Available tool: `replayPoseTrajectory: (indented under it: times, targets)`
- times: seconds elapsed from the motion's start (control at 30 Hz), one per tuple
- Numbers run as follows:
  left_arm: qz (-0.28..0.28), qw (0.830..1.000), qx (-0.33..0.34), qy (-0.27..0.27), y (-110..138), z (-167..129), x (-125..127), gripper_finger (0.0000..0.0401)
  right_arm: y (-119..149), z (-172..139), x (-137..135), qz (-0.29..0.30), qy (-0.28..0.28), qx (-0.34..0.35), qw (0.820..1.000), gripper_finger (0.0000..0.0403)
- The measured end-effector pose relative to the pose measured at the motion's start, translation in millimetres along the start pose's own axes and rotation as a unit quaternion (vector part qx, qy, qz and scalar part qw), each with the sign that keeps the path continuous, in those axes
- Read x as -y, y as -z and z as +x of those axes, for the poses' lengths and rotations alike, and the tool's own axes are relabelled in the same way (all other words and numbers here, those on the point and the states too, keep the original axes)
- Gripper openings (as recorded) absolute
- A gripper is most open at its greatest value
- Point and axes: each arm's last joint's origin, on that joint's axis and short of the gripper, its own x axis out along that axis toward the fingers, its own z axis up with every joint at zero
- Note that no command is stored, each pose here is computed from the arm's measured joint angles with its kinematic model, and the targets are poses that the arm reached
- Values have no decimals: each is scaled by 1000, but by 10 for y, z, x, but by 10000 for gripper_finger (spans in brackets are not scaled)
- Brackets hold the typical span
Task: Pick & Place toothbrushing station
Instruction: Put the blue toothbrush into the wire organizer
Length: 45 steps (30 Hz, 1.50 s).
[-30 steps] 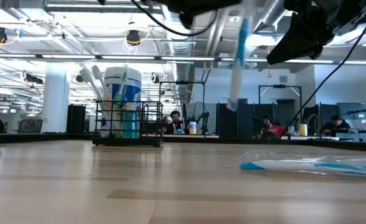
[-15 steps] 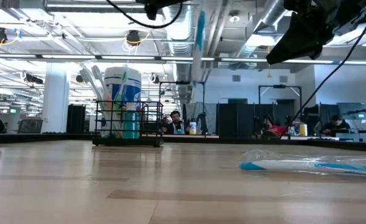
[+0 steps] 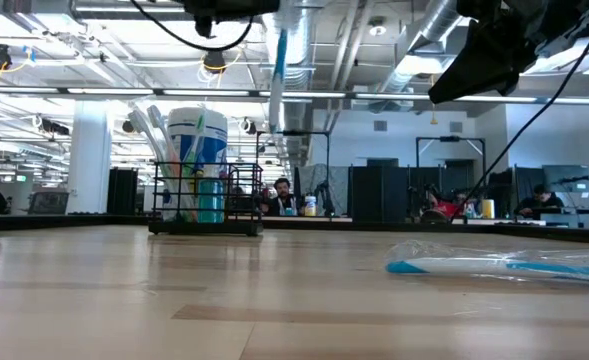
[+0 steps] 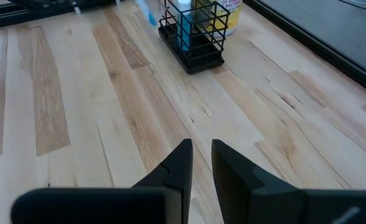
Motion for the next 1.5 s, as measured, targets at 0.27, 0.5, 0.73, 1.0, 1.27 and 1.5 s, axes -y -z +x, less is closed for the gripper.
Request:
replayPoseTrajectory:
  times: [0.27, 0.5, 0.73, 1.0, 1.27, 1.5]
  targets:
    - [-26, 999, 25, -30, -4, -227, -206, 0, 0, -1, 0, 0, 0, 0, 1000, 52]
    - [-40, 996, 43, -62, 25, -434, -336, 0, 0, 0, 0, 0, 0, 0, 1000, 52]
    - [-51, 993, 54, -93, 82, -589, -433, 0, -1, -1, 0, 0, 0, 0, 1000, 52]
    - [-57, 988, 58, -129, 158, -710, -511, 0, -1, -1, 0, 0, 0, 0, 1000, 52]
    - [-66, 983, 63, -158, 258, -793, -612, 0, -1, 0, 1, 0, 1, 1, 1000, 52]
    - [-81, 978, 68, -181, 368, -823, -707, 0, -1, -1, 1, 0, 1, 1, 1000, 52]
